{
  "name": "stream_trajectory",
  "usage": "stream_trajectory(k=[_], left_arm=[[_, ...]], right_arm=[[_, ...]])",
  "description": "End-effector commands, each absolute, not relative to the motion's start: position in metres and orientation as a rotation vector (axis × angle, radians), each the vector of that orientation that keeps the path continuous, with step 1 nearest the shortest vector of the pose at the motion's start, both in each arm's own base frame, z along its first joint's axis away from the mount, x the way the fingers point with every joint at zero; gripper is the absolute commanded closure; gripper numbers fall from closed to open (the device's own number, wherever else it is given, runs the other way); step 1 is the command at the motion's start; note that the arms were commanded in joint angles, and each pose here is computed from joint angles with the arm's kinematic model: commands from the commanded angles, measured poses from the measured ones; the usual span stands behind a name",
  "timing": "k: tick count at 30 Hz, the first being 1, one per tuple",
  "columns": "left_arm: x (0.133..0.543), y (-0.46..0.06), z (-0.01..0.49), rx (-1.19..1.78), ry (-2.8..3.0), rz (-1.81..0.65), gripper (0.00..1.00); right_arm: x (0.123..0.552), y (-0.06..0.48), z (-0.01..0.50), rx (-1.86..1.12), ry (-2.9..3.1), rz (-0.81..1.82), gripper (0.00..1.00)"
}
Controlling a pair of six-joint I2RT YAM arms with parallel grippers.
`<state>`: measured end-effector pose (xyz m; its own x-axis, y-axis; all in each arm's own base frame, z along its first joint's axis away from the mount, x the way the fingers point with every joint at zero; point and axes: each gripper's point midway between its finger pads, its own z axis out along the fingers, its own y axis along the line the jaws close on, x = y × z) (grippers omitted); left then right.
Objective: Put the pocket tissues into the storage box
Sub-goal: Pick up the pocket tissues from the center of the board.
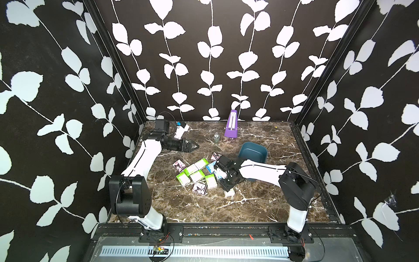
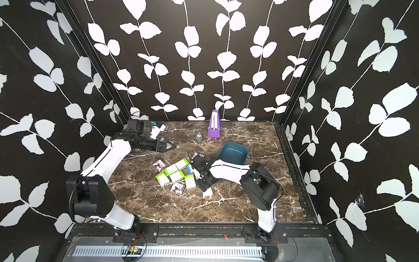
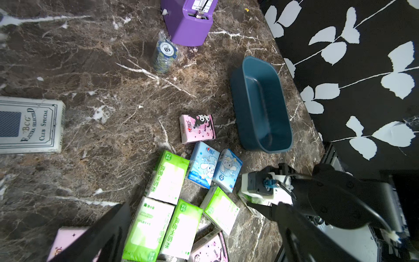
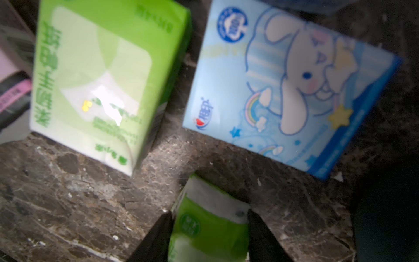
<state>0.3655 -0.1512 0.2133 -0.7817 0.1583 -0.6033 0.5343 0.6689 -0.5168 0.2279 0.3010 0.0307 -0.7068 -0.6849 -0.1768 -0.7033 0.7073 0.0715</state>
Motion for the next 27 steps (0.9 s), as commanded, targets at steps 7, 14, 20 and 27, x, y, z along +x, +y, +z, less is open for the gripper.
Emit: stream_trajectory(k=[7, 14, 20, 27], left_arm=[[0.374, -0.158, 0.235, 0.554, 2.279, -0.977, 0.01], [0.388, -0.161, 0.249, 0.556, 2.231, -0.986, 0.01], [0.407, -0.172, 0.258, 0.565, 2.202, -0.995, 0.01], [0.400, -0.193, 0.248, 0.619, 2.217, -1.002, 0.01]], right_arm=[[0.227, 0.298, 0.027, -1.158, 2.797, 0.146, 0.75], [0.265, 0.311, 0.092, -1.024, 2.636, 0.270, 0.75], [0.318, 0.290, 0.160, -0.791, 2.522, 0.346, 0.73], [0.381, 0.221, 0.165, -0.507, 2.617, 0.172, 0.71]])
